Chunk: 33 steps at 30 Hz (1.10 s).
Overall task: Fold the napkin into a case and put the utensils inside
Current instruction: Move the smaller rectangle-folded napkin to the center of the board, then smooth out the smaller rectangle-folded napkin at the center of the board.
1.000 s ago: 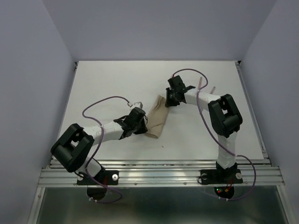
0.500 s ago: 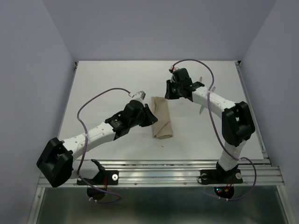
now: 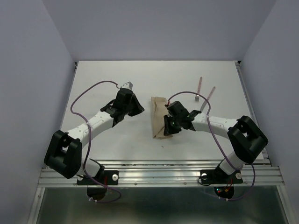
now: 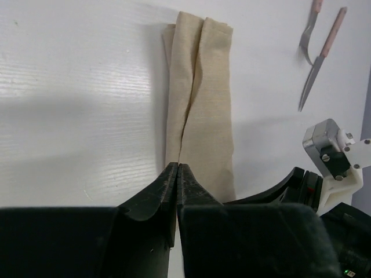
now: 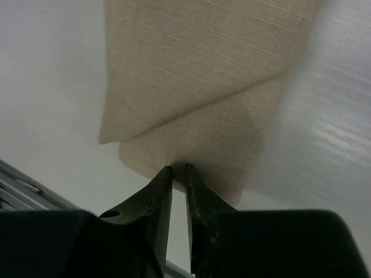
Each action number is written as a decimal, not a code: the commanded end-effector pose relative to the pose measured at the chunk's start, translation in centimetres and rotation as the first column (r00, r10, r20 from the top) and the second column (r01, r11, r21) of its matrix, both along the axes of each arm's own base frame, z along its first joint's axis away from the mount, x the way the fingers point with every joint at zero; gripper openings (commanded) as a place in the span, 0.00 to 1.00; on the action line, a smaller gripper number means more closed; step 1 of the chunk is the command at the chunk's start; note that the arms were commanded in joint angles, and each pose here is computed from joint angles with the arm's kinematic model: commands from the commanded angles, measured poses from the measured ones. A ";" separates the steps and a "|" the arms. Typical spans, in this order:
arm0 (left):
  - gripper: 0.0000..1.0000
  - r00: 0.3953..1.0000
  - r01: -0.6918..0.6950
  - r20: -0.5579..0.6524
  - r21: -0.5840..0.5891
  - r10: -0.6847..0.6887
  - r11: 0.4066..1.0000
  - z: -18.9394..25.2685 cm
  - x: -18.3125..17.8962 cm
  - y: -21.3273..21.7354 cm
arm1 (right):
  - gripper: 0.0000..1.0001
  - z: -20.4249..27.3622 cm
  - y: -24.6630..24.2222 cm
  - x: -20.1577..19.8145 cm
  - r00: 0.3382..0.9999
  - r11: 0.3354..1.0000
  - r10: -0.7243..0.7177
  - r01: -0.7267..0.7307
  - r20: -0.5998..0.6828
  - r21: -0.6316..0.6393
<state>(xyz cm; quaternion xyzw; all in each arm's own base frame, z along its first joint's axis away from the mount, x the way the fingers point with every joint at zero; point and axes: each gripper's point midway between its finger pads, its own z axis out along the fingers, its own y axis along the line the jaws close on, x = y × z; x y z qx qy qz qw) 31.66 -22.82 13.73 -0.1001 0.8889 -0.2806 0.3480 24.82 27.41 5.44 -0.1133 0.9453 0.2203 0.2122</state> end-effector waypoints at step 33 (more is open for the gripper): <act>0.10 0.983 0.026 -0.181 -0.079 -0.040 0.997 -6.2 4.3 -2.3 | 0.47 3.1 -0.2 3.7 0.964 0.949 0.016 0.069 0.267 -0.307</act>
